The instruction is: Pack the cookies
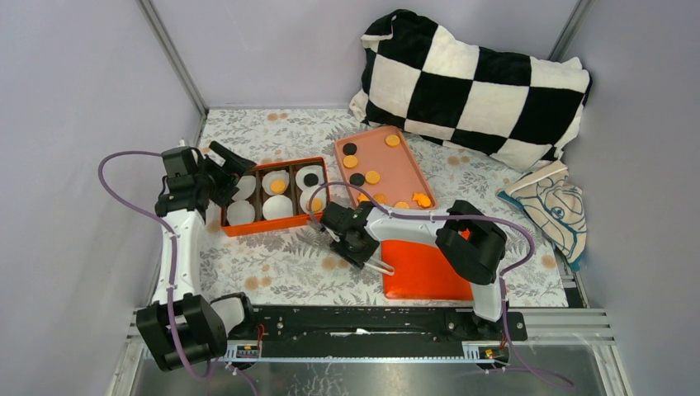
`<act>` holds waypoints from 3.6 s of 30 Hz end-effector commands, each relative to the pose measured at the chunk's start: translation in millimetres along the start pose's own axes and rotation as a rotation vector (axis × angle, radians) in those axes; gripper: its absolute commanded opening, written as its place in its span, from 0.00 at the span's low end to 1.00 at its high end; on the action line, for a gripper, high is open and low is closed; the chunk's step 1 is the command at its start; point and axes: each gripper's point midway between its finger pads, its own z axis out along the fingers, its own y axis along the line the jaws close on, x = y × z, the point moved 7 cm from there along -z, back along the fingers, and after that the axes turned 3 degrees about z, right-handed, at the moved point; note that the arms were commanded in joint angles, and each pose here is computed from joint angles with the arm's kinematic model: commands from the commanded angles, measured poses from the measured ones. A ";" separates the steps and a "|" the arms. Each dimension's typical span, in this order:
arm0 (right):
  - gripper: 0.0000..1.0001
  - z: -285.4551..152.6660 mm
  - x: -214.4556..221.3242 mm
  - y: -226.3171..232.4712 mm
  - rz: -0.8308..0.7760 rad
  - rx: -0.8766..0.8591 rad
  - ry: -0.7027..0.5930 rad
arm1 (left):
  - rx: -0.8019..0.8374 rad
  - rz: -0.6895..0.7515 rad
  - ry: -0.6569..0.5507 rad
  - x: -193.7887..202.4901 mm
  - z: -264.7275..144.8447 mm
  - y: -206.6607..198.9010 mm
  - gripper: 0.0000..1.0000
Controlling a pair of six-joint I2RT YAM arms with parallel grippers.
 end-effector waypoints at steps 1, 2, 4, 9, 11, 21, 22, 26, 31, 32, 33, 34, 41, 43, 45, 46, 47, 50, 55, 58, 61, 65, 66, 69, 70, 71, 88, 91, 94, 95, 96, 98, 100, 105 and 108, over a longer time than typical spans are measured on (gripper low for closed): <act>0.41 -42.6 -7.8 4.1 0.019 0.038 -0.050 | 0.045 0.019 -0.023 -3.3 -9.4 -9.6 0.99; 0.41 -58.0 -9.7 6.4 0.014 0.030 -0.082 | 0.051 0.019 -0.026 -3.7 -11.1 -11.3 0.99; 0.40 -82.8 -12.0 11.9 0.006 0.003 -0.130 | 0.064 0.020 -0.031 -3.9 -14.4 -14.8 0.99; 0.39 -138.7 -11.4 23.1 -0.001 -0.097 -0.260 | 0.082 0.029 -0.041 -5.4 -20.5 -20.6 0.99; 0.39 -154.5 -13.7 18.9 0.027 -0.070 -0.328 | 0.077 0.031 -0.043 -5.8 -19.7 -19.8 0.99; 0.33 -157.3 -34.7 -42.5 0.295 0.287 -0.457 | 0.056 0.028 -0.028 -9.7 -7.6 -15.6 0.99; 0.31 -150.1 -34.6 -52.4 0.332 0.319 -0.442 | 0.055 0.029 -0.027 -9.9 -6.4 -15.3 0.99; 0.28 -127.2 -31.3 -84.5 0.426 0.380 -0.412 | 0.050 0.033 -0.024 -10.9 -3.6 -13.9 0.99; 0.29 -113.3 -32.7 -108.6 0.483 0.403 -0.398 | 0.047 0.030 -0.017 -10.3 -1.2 -12.4 0.99; 0.29 -110.1 -31.9 -111.4 0.489 0.405 -0.388 | 0.048 0.030 -0.018 -10.2 -1.6 -12.5 0.99; 0.29 -107.3 -31.4 -113.2 0.490 0.400 -0.380 | 0.047 0.031 -0.020 -10.2 -1.9 -12.4 0.99; 0.29 -105.2 -30.8 -114.0 0.492 0.396 -0.376 | 0.047 0.033 -0.024 -10.6 -2.7 -12.6 0.99; 0.37 -97.3 -21.3 -111.9 0.502 0.376 -0.339 | 0.046 0.030 -0.024 -10.3 -2.8 -12.6 0.99; 0.39 -93.8 -15.9 -114.9 0.509 0.404 -0.320 | 0.049 0.028 -0.019 -9.7 -2.4 -12.6 0.99; 0.39 -91.1 -10.4 -117.8 0.522 0.428 -0.303 | 0.047 0.028 -0.016 -9.3 -1.5 -11.9 0.99; 0.40 -90.5 -8.7 -117.8 0.523 0.429 -0.298 | 0.049 0.029 -0.014 -9.1 -1.5 -11.9 0.99; 0.40 -89.6 -7.4 -117.2 0.521 0.421 -0.293 | 0.049 0.029 -0.013 -8.9 -1.4 -11.8 0.99; 0.45 -88.2 -3.7 -114.0 0.523 0.393 -0.280 | 0.051 0.025 -0.010 -8.6 -1.3 -11.9 0.99; 0.53 -88.9 2.4 -111.3 0.528 0.377 -0.272 | 0.054 0.023 -0.011 -8.0 -2.4 -12.6 0.99; 0.61 -88.6 2.1 -109.8 0.526 0.361 -0.276 | 0.058 0.019 -0.004 -7.2 -2.0 -12.5 0.99; 0.60 -85.1 0.2 -108.8 0.521 0.349 -0.258 | 0.060 0.017 -0.001 -6.6 -1.6 -12.2 0.99; 0.58 -79.5 -6.1 -108.4 0.516 0.330 -0.255 | 0.063 0.016 0.006 -4.7 -0.8 -11.2 0.99; 0.57 -79.3 -9.0 -108.6 0.518 0.324 -0.257 | 0.063 0.016 0.008 -4.5 -0.5 -10.8 0.99; 0.67 -72.5 -10.2 -112.2 0.530 0.352 -0.228 | 0.066 0.016 0.017 -3.4 0.4 -10.2 0.99; 0.76 -69.2 -8.1 -114.4 0.534 0.379 -0.216 | 0.067 0.016 0.018 -3.3 0.4 -10.4 0.99; 0.84 -66.1 -5.5 -117.0 0.537 0.405 -0.205 | 0.067 0.017 0.018 -3.1 0.4 -10.1 0.99; 0.39 -25.4 15.4 -117.1 0.552 0.301 -0.078 | 0.067 -0.015 0.052 5.7 8.5 -2.4 0.99; 0.27 -39.4 6.8 -118.5 0.544 0.301 -0.105 | 0.068 -0.014 0.055 5.6 8.9 -2.7 0.99; 0.14 -59.6 -3.4 -120.6 0.540 0.301 -0.155 | 0.072 -0.010 0.052 4.8 8.2 -4.0 0.99; 0.11 -68.6 -7.3 -121.2 0.541 0.298 -0.180 | 0.072 -0.008 0.050 4.4 7.8 -4.4 0.99; 0.08 -77.2 -10.8 -121.0 0.539 0.288 -0.203 | 0.072 -0.008 0.045 3.4 7.4 -4.7 0.99; 0.05 -95.2 -17.6 -119.5 0.536 0.260 -0.256 | 0.068 -0.006 0.039 0.9 8.0 -5.8 0.99; 0.02 -112.0 -22.7 -116.4 0.529 0.224 -0.300 | 0.074 -0.013 0.037 -2.3 10.4 -7.6 0.99; 0.00 -137.8 -31.1 -99.9 0.464 0.168 -0.348 | 0.115 -0.095 0.093 -8.6 31.3 -5.2 0.99; 0.00 -149.5 -40.9 -76.5 0.382 0.161 -0.384 | 0.090 -0.130 0.084 -16.4 44.9 0.3 0.99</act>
